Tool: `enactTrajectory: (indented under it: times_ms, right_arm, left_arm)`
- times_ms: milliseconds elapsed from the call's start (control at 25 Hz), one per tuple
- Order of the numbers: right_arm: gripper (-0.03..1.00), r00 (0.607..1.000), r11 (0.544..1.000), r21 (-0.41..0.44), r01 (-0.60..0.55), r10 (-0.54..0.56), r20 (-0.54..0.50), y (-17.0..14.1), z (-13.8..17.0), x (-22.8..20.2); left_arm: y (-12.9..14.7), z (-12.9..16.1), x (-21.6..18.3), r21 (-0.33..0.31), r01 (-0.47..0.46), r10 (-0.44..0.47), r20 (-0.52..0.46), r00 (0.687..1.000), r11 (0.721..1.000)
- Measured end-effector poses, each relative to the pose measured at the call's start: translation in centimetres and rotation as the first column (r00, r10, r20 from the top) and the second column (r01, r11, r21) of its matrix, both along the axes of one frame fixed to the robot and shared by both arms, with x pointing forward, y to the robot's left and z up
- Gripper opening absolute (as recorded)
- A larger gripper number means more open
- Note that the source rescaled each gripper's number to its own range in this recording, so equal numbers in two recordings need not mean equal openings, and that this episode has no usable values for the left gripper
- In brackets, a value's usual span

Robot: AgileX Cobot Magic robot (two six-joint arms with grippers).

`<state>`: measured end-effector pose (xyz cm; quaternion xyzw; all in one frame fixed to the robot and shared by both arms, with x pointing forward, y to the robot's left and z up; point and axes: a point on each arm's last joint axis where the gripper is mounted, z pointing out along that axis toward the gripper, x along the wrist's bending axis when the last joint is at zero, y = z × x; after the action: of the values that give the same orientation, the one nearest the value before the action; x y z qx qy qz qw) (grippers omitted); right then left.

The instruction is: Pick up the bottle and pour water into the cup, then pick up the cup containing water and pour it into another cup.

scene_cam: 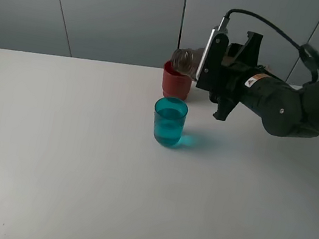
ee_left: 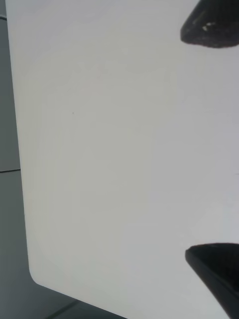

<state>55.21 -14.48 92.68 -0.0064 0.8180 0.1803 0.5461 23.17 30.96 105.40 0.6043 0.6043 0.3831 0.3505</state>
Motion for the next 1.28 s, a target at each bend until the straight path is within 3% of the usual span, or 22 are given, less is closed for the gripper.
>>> enactTrajectory:
  times_ms: [120,240,360,480,600,720,1040,1280]
  right_arm:
    - [0.03,0.998,0.977,0.205,0.065,-0.057,-0.041,0.0,1.2,-0.1]
    - [0.03,0.993,0.916,0.387,0.104,-0.076,-0.089,-0.2,2.3,-0.1]
    - [0.03,0.984,0.829,0.540,0.147,-0.066,-0.167,-0.7,2.4,0.1]
    - [0.03,0.964,0.706,0.673,0.222,-0.055,-0.260,-1.7,2.5,0.6]
    - [0.03,0.944,0.606,0.740,0.290,-0.053,-0.326,-2.9,2.4,1.0]
    - [0.03,0.931,0.541,0.769,0.341,-0.081,-0.356,-4.6,2.1,1.2]
    - [0.03,0.895,0.497,0.751,0.435,-0.147,-0.421,-6.7,-1.4,2.0]
    - [0.03,0.905,0.437,0.794,0.423,-0.158,-0.395,-6.9,-4.0,2.0]
  left_arm:
    - [0.0,0.0,0.0,0.000,0.000,0.000,0.000,1.000,1.000]
    - [0.0,0.0,0.0,0.000,0.000,0.000,0.000,1.000,1.000]
    - [0.0,0.0,0.0,0.000,0.000,0.000,0.000,1.000,1.000]
    - [0.0,0.0,0.0,0.000,0.000,0.000,0.000,1.000,1.000]
    - [0.0,0.0,0.0,0.000,0.000,0.000,0.000,1.000,1.000]
    - [0.0,0.0,0.0,0.000,0.000,0.000,0.000,1.000,1.000]
    - [0.0,0.0,0.0,0.000,0.000,0.000,0.000,1.000,1.000]
    - [0.0,0.0,0.0,0.000,0.000,0.000,0.000,1.000,1.000]
